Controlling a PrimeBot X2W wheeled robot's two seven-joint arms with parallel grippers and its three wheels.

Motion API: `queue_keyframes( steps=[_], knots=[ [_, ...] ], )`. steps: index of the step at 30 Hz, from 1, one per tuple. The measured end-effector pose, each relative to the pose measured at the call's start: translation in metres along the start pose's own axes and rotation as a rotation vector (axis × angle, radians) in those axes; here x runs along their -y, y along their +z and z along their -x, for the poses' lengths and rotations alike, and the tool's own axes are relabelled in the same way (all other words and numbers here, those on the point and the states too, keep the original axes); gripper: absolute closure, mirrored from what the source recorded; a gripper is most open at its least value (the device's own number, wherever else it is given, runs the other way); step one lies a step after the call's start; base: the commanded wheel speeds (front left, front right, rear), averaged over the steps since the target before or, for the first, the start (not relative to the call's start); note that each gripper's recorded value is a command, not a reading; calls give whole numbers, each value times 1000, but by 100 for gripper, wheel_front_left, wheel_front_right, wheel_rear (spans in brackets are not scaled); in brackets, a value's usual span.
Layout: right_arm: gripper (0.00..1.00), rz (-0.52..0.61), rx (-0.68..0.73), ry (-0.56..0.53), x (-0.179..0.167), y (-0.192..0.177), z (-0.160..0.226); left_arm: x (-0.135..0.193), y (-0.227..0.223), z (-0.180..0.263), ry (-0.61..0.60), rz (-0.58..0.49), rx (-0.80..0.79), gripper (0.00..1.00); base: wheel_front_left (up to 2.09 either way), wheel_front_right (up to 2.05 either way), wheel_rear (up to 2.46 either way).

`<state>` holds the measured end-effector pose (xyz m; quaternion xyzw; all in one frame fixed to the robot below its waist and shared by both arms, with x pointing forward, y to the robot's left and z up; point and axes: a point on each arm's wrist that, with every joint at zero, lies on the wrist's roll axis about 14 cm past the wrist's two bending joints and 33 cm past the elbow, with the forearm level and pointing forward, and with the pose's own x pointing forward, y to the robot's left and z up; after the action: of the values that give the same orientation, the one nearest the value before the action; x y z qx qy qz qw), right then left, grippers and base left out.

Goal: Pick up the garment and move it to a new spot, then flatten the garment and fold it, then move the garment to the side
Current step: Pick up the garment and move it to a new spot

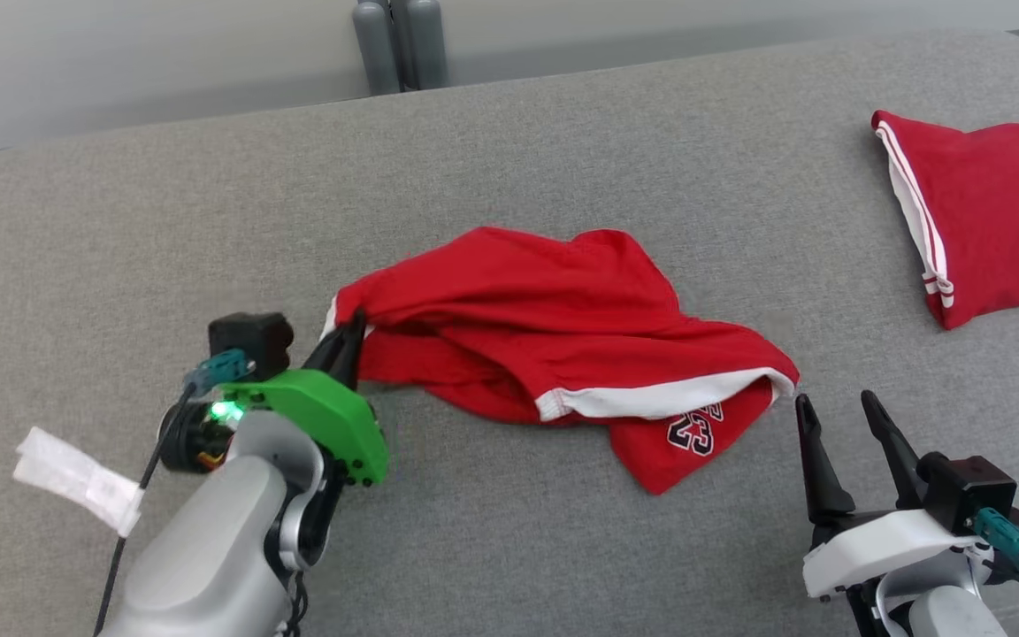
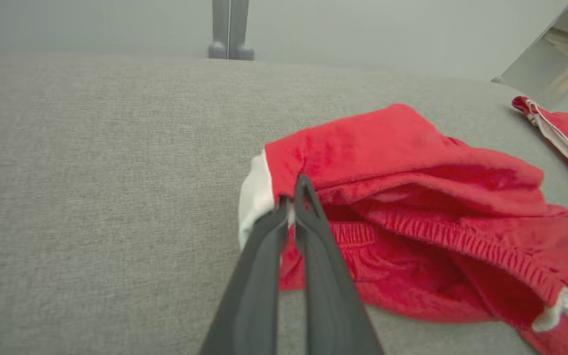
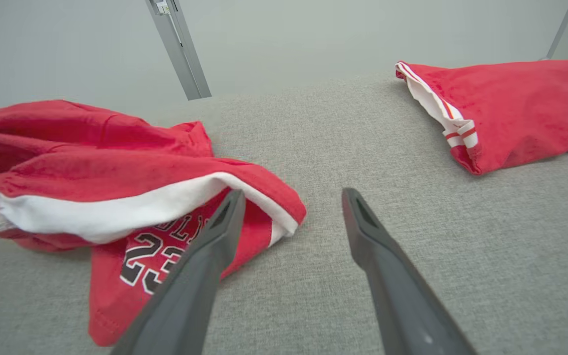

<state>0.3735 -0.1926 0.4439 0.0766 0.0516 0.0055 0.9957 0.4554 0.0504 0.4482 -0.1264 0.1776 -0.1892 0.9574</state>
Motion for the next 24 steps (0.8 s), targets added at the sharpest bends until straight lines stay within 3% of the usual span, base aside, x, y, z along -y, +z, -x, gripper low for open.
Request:
queue_keyframes(
  steps=[5,9,11,12,18,24],
  knots=[
    [0,9,-18,2,2,-5,-3,-59,-37,20,169,61,-61,100,0,0,0],
    [0,9,-24,17,-2,-7,-7,-71,-49,29,200,81,-70,99,0,0,0],
    [0,11,-28,33,-7,-9,-8,-72,-49,31,206,89,-54,52,0,0,0],
    [0,12,-29,41,-10,-9,-8,-73,-47,32,213,90,-35,0,0,0,0],
    [0,27,8,72,-18,4,-5,-75,-21,43,211,7,71,0,0,0,0],
    [0,61,80,64,-11,28,2,-67,31,77,251,-25,310,0,0,0,0]
  ],
)
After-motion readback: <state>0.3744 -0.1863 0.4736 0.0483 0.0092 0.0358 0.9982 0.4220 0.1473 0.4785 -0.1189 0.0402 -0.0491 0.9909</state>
